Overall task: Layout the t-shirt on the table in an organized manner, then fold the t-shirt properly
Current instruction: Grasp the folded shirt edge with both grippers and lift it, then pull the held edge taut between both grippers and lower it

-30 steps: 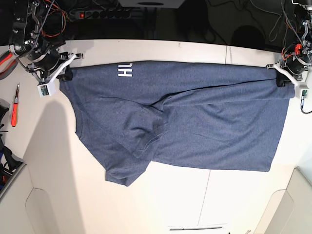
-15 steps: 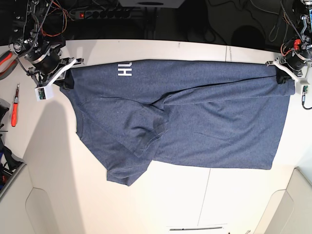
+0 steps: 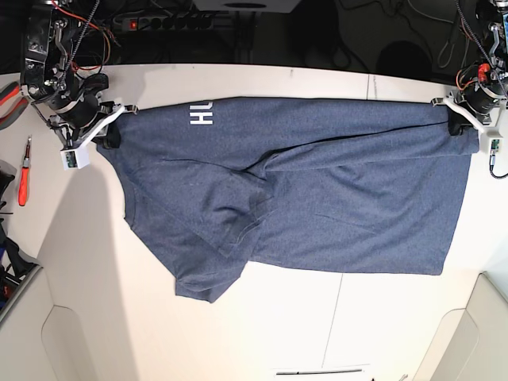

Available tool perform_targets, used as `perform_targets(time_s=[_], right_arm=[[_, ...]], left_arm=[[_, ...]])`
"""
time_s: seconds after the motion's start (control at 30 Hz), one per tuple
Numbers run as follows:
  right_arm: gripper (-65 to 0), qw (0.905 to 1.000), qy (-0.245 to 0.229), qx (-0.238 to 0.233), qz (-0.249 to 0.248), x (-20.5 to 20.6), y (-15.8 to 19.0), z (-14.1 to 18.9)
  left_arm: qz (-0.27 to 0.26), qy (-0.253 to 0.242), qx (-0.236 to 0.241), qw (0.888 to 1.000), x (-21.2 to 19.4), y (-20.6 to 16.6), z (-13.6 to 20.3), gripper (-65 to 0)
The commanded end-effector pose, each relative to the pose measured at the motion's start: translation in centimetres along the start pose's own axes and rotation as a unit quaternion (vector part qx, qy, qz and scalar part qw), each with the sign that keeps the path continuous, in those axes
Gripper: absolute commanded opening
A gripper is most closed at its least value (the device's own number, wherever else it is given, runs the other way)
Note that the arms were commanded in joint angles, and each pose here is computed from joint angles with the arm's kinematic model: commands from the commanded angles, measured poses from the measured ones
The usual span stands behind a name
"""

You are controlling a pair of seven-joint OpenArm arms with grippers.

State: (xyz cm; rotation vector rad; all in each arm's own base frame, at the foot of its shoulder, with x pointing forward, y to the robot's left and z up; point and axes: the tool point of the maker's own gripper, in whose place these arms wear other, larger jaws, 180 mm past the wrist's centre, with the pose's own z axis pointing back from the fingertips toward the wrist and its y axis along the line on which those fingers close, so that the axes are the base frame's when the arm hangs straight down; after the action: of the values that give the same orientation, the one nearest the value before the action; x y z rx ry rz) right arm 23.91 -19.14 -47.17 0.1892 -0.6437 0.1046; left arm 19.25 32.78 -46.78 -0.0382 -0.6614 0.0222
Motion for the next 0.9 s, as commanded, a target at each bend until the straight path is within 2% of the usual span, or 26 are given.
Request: perform_targets(time_s=[0.0, 0.2, 0.63, 0.73, 0.87], right_arm=[[-65.0, 0.9999, 0.011, -0.007, 0.005, -0.4, -0.6, 0.3], [-65.0, 0.9986, 0.047, 0.01, -0.019, -1.9, -0.2, 0.7], [-65.0, 0.9967, 0.08, 0.011, -0.014, -5.9, 0.5, 2.9], [-65.0, 0.997, 0.077, 0.005, -0.004, -5.6, -0.1, 3.3], [-65.0, 0.9967, 0.079, -0.011, 0.015, -5.1, -1.9, 3.9]], left_arm=[[-0.012, 0.036, -0.002, 0.999, -1.6, 0.0, 0.2, -65.0], [-0.01, 0.048, -0.001, 0.999, -2.8, 0.1, 0.6, -65.0], [0.001, 0.051, -0.006, 0.999, -3.5, -0.1, 1.0, -65.0], [0.008, 0.047, -0.009, 0.999, -3.6, -0.2, 1.3, -65.0], [0.022, 0.037, 0.012, 0.999, -3.5, 1.2, 2.3, -65.0]])
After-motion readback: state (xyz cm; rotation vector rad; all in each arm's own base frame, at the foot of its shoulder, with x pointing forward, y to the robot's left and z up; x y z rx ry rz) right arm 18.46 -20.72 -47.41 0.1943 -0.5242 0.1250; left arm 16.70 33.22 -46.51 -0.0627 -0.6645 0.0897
